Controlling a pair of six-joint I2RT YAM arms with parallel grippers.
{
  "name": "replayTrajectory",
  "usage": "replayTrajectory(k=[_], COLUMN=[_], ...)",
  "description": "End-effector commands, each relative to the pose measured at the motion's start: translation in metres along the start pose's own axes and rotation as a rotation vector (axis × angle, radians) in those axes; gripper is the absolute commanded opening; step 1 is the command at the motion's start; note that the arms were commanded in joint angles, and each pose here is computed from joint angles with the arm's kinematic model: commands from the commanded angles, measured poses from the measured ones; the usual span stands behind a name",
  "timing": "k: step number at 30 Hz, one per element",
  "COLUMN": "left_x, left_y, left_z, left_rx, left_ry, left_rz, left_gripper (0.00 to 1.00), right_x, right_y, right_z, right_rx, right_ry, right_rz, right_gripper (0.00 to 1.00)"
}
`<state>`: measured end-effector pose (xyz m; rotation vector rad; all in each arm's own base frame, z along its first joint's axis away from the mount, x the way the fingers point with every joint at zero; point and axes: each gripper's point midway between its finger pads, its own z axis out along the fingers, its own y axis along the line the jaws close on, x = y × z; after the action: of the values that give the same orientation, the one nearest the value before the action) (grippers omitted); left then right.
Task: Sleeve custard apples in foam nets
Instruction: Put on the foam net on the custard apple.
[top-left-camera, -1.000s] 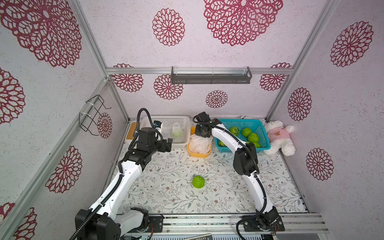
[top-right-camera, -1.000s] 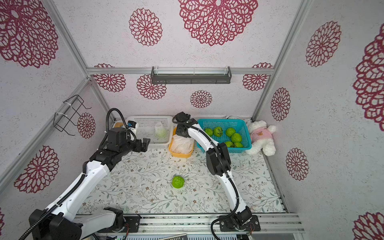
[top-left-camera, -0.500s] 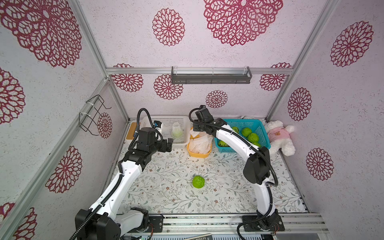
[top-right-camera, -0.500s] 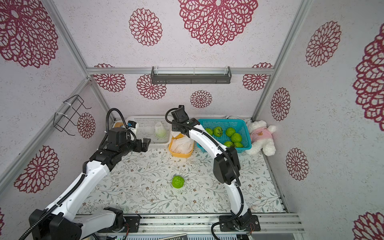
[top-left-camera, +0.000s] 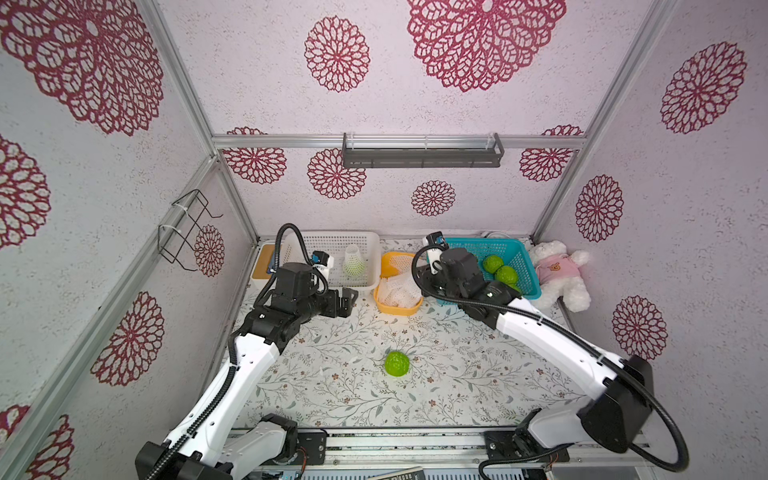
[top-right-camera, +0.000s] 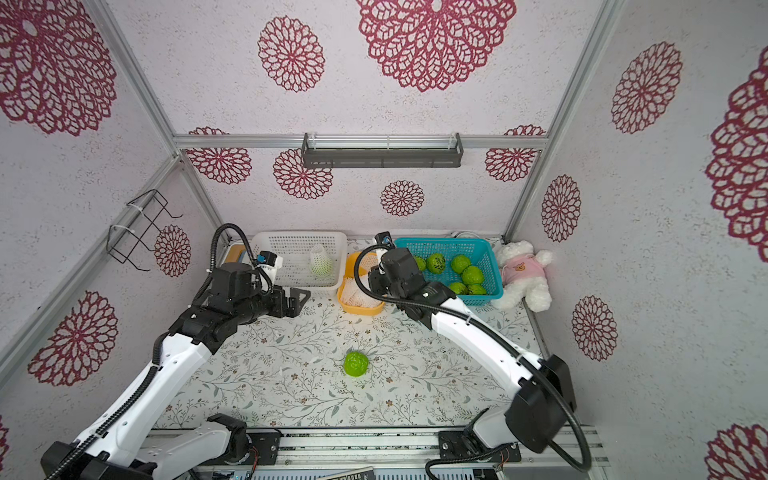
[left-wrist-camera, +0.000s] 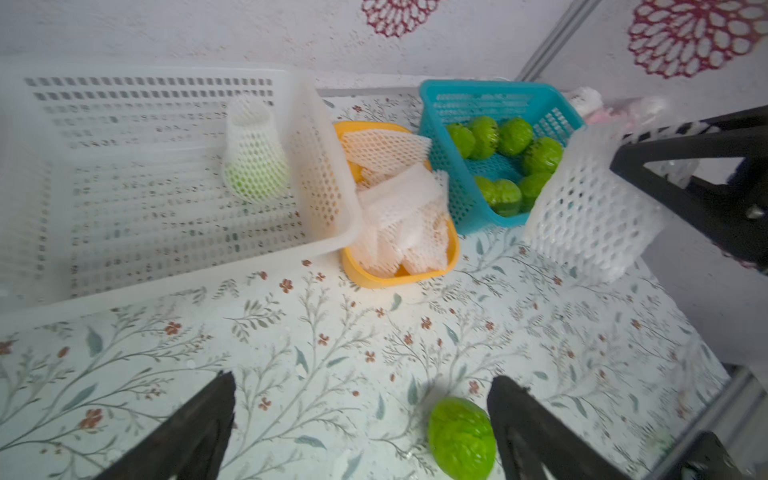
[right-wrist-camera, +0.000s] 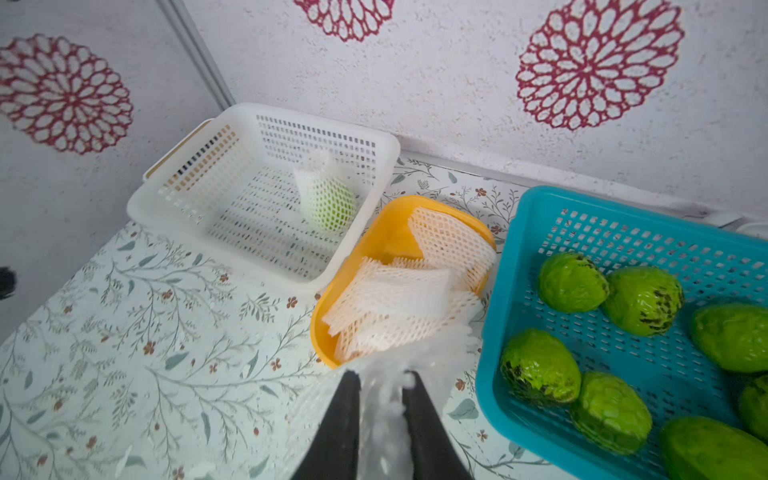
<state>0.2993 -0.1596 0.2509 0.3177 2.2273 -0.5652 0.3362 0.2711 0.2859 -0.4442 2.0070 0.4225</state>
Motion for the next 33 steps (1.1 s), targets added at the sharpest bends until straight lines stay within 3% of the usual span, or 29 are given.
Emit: replayTrajectory(k=[1, 7, 14, 20, 33], left_x=[0.058, 0.102, 0.09, 0.093, 0.086], left_y=[-0.041, -0.076, -0.096, -0.109, -0.123], left_z=[0.007, 0.02, 0.026, 0.038, 0.044], left_rx=[0.111, 0.199, 0.319, 0.396, 0.449], left_ry=[0.191, 0.273, 0.164, 0.173, 0.138], left_rz=[-0.021, -0.024, -0.072, -0.076, -0.05], left_gripper=[0.97, 0.97, 0.97, 0.99, 0.71], right_x=[0.006, 0.052, 0.073, 0.083, 0.079], right_y=[0.016, 0.039, 0.063, 0.071, 0.075], right_z=[-0.02, -0.025, -0.041, -0.049, -0.05], right_rx=[-0.05, -0.085, -0.248, -0.319, -0.339], right_ry=[-0.089, -0.085, -0.108, -0.097, -0.107], right_rz=[-0.082, -0.121, -0.09, -0.074, -0.071], right_gripper=[0.21, 0.22, 0.23, 0.23, 0.25])
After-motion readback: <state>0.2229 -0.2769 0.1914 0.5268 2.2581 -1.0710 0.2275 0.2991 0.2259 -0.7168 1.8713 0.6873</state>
